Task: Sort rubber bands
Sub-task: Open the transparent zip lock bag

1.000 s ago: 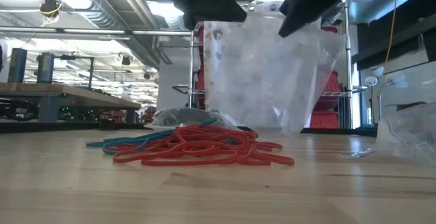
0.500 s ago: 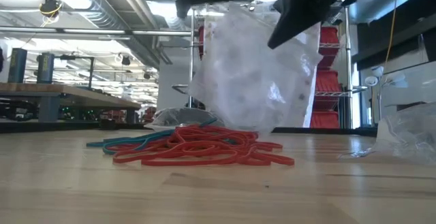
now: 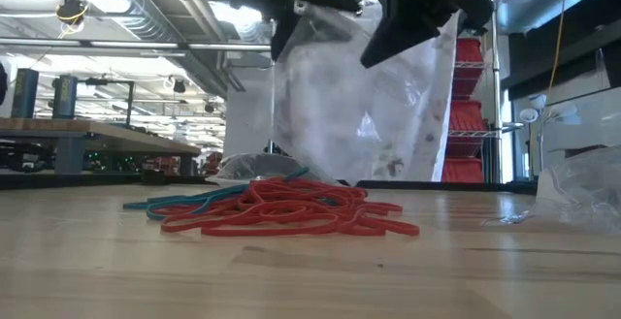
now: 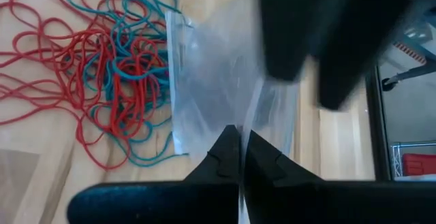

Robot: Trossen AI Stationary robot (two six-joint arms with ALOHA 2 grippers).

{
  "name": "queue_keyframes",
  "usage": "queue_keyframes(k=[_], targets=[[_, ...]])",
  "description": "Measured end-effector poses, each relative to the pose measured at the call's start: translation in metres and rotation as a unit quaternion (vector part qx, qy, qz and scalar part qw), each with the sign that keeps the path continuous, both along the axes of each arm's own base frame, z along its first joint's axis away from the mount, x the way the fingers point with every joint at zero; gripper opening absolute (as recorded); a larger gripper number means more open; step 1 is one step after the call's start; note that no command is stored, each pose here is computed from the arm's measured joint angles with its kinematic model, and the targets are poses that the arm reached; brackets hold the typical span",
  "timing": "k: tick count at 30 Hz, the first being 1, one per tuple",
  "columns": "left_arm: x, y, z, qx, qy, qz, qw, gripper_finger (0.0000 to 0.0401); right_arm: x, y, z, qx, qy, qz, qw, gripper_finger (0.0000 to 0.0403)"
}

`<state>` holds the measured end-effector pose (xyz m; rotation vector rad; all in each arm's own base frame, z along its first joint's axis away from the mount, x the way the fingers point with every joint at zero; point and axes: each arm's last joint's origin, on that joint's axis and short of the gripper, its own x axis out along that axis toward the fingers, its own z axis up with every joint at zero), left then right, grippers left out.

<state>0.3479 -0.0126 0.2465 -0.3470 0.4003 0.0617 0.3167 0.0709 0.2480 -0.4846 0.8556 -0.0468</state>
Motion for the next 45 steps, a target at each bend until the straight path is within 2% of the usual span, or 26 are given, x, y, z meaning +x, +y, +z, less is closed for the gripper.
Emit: queue_keyframes(k=[7,16,30,39,45], targets=[[0.001,0.006,-0.01,-0.018,0.029,0.017,0.999,0.0182,0.0,0.001,0.0,0.014,0.003,0.014,1.0,0.0001],[-0.004,0.006,0.014,-0.023,-0.033,0.005,0.999,0.0182,0.002,0.003,-0.005,0.016,0.019,0.034,0.999,0.0001],[0.005,0.003,-0.019,-0.02,0.04,-0.007,0.999,0.0182,0.009,0.004,-0.011,0.017,0.008,0.035,0.999,0.0],[0.005,0.003,-0.019,-0.024,0.043,-0.01,0.999,0.0182,0.009,0.004,-0.011,0.016,0.009,0.034,0.999,0.0],[0.001,0.002,-0.026,-0.028,0.084,-0.033,0.995,0.0171,0.01,0.004,-0.01,0.018,0.002,0.034,0.999,0.0]])
